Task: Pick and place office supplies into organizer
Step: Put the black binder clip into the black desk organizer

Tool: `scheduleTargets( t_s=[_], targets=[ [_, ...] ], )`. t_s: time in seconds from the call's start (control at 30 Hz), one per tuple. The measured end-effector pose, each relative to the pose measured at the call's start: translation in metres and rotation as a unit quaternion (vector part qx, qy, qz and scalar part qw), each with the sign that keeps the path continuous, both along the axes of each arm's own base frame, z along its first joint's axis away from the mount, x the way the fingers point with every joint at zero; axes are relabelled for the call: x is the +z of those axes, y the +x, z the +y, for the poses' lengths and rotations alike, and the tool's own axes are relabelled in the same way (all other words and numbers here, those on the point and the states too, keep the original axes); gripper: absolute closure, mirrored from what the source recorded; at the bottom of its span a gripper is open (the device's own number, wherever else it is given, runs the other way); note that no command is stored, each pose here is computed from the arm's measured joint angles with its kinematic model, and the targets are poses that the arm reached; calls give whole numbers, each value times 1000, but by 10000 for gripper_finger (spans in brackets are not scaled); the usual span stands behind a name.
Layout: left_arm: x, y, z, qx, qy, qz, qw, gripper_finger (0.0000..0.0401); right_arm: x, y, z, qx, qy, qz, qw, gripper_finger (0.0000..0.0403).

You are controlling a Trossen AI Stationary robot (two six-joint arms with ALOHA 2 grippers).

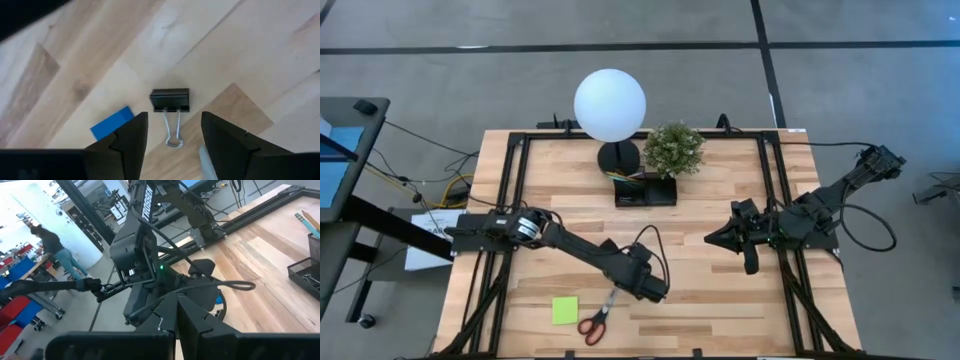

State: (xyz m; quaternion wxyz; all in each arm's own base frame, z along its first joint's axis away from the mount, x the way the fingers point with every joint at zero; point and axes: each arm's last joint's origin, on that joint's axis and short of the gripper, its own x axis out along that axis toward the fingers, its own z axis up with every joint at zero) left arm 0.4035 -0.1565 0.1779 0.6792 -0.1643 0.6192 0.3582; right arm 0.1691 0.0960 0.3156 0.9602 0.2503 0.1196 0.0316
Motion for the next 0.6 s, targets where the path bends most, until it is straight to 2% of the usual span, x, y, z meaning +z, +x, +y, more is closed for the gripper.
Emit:
scheduleTargets(
  t_s=[0.3,0.4,0.6],
  targets=[
    [-17,9,7,14,-31,12,999,168,0,0,0,0,0,0,1000,402],
    [-28,10,9,19,-29,31,999,147,0,0,0,0,0,0,1000,402],
    [-30,7,13,22,-20,49,998,121,1,0,0,0,3,-4,1000,402]
  ],
)
